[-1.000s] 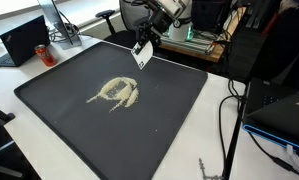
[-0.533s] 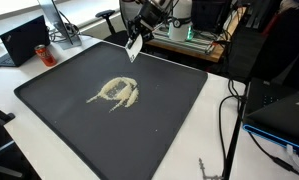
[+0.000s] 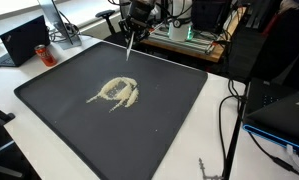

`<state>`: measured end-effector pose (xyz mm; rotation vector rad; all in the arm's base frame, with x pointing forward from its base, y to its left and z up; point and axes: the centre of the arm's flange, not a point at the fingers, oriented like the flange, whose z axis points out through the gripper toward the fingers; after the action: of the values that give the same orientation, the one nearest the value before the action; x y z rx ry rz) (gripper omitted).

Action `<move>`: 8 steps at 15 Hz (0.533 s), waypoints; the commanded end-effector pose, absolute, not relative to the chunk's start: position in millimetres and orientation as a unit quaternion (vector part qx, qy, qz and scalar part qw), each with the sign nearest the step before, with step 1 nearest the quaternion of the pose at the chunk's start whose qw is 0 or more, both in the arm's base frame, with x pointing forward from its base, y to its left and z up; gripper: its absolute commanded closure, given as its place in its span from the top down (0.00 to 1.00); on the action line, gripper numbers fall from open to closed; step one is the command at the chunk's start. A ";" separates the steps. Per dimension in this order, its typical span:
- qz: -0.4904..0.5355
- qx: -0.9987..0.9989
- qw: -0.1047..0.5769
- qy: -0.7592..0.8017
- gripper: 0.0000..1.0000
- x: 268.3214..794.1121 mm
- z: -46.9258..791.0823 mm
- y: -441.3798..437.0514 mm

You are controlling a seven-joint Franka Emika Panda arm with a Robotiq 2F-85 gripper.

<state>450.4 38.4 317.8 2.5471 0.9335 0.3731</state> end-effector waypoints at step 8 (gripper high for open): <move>0.152 0.956 0.089 0.235 0.04 461.7 350.1 21.0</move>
<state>461.7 21.0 350.3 2.8446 0.6978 0.4538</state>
